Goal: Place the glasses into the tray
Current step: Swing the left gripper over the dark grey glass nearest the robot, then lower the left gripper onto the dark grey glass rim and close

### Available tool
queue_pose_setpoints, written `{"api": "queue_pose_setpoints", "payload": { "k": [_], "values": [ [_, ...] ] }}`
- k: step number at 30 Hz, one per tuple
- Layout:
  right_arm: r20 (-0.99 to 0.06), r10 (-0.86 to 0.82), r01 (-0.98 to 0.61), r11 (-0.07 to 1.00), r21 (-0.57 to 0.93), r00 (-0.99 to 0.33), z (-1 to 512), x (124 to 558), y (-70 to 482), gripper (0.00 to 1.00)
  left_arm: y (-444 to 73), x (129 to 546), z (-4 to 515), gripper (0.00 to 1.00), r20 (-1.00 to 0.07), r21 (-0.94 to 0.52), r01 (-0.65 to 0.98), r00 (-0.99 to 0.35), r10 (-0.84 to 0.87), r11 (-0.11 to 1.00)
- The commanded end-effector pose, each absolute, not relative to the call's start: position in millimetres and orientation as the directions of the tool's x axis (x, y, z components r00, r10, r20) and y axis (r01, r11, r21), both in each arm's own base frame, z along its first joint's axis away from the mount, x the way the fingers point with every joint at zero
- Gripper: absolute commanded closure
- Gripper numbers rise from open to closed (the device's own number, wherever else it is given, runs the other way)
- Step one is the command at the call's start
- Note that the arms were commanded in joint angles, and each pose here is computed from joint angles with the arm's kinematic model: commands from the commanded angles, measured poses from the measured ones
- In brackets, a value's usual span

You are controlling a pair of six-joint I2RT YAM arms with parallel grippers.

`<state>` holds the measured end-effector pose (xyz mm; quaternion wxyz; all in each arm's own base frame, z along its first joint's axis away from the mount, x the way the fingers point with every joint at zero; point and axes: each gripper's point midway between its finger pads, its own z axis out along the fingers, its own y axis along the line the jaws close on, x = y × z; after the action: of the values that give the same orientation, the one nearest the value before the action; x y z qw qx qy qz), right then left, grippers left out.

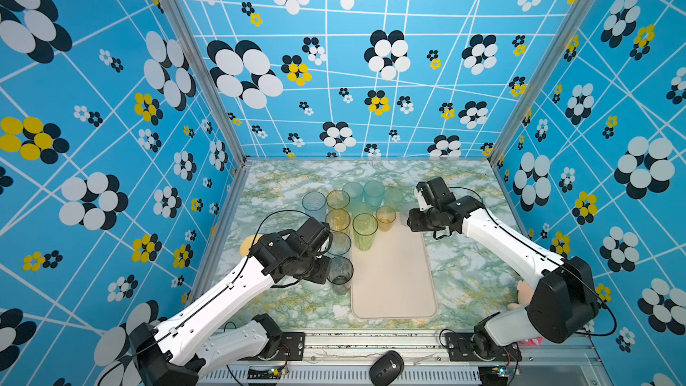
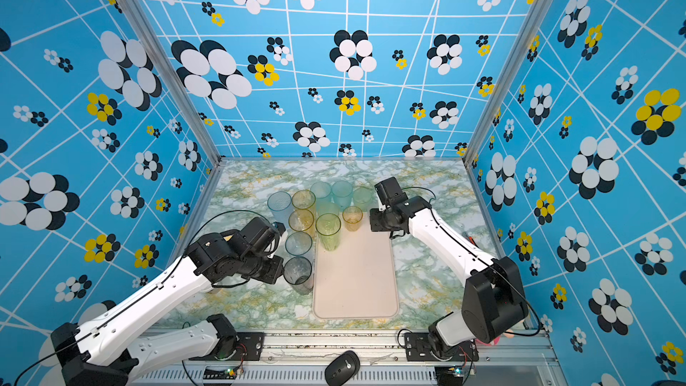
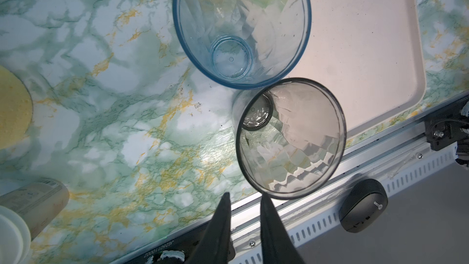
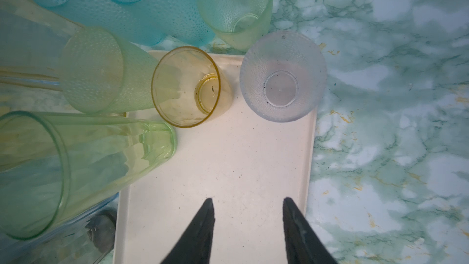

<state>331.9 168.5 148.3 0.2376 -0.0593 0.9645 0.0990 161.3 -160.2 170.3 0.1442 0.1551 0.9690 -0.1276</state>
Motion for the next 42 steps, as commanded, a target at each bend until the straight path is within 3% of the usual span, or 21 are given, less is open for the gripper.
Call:
{"api": "queue_pose_setpoints", "payload": {
  "k": [1, 23, 42],
  "values": [
    [-0.491, -0.061, -0.166, 0.971, 0.173, -0.869, 158.9, 332.8, 171.2, 0.54, -160.3, 163.9, 162.9, 0.75, -0.318, -0.188, 0.327, -0.913, 0.257, 0.926],
    [-0.481, -0.077, -0.173, 0.972, 0.160, -0.874, 152.4, 334.5, 171.8, 0.53, -165.3, 176.4, 149.7, 0.79, -0.318, -0.142, 0.329, -0.908, 0.272, 0.934],
    [-0.463, -0.094, -0.179, 0.974, 0.142, -0.881, 141.8, 337.1, 171.8, 0.53, -164.8, 178.0, 138.5, 0.91, -0.260, -0.087, 0.346, -0.913, 0.314, 0.934]
  ]
}}
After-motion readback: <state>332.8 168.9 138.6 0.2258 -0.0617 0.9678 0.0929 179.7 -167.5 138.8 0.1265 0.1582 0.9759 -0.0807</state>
